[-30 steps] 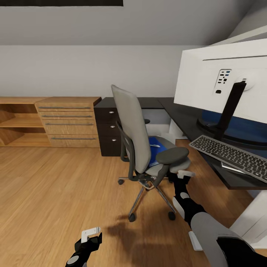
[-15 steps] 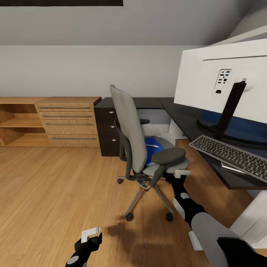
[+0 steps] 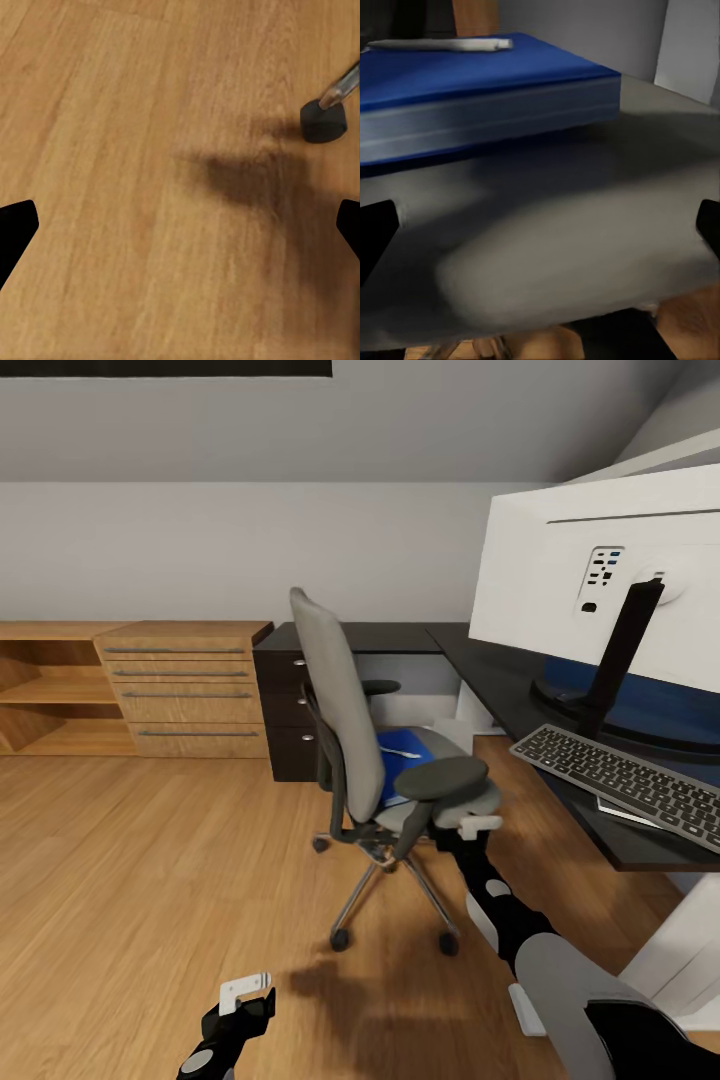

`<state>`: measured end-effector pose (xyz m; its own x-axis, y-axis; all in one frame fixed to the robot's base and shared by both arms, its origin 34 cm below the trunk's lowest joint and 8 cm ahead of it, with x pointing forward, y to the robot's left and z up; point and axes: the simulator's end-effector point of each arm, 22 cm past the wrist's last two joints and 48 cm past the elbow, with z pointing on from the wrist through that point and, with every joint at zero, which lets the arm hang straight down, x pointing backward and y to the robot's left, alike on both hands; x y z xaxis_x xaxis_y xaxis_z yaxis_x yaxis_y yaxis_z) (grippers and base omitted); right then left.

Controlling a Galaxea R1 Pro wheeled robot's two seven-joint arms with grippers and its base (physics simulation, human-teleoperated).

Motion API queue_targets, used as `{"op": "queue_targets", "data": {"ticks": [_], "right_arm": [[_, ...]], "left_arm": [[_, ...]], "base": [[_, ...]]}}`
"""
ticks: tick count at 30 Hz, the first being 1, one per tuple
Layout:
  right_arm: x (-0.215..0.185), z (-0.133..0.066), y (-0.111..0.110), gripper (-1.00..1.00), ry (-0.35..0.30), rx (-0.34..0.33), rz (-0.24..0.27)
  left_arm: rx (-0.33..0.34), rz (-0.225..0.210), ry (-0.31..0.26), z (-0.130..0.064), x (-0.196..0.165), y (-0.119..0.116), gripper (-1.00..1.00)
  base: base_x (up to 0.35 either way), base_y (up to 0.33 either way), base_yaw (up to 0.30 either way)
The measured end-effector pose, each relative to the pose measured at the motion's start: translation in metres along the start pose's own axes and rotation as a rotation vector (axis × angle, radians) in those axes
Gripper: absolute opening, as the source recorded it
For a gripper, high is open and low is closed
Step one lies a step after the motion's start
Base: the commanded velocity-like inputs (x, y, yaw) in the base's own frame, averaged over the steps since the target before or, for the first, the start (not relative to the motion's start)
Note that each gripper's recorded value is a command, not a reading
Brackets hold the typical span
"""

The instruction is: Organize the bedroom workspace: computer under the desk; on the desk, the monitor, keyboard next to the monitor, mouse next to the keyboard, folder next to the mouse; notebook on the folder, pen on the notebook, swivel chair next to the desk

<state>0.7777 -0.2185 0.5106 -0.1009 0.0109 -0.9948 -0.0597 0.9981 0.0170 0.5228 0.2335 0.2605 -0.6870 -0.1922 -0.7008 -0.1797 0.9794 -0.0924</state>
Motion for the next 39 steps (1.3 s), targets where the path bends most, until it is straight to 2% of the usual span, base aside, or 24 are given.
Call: {"op": "queue_targets", "data": {"ticks": [6,13,16,20,23,26,31,39], "right_arm": [[0.0,-0.001,0.021,1.0,0.001,-0.097,0.001],[0.0,-0.001,0.022,1.0,0.001,-0.104,0.006],[0.001,-0.001,0.021,1.0,0.003,-0.11,-0.012],[0.001,-0.001,0.009,1.0,0.006,-0.075,-0.015],[0.001,0.0,-0.015,1.0,0.006,0.023,-0.01],[0.001,-0.001,-0.026,1.0,0.004,0.084,-0.008],[0.002,-0.002,-0.027,1.0,0.004,0.12,0.013],[0.003,-0.002,-0.014,1.0,0.007,0.112,0.026]], "left_arm": [[0.0,0.0,0.0,0.0,0.0,0.0,1.0],[-0.001,0.0,0.0,0.0,0.0,0.0,1.0],[-0.001,0.0,0.0,0.0,0.0,0.0,1.0],[-0.001,0.0,0.0,0.0,0.0,0.0,1.0],[0.0,0.0,0.0,0.0,0.0,-0.001,1.0],[-0.001,0.0,0.0,0.0,0.0,-0.001,1.0],[-0.001,-0.001,0.0,0.0,0.0,-0.001,1.0],[-0.001,-0.001,0.0,0.0,0.0,-0.001,1.0]], "base": [[0.0,0.0,0.0],[0.0,0.0,0.0],[0.0,0.0,0.0],[0.0,0.0,0.0],[0.0,0.0,0.0],[0.0,0.0,0.0],[0.0,0.0,0.0],[0.0,0.0,0.0]]}}
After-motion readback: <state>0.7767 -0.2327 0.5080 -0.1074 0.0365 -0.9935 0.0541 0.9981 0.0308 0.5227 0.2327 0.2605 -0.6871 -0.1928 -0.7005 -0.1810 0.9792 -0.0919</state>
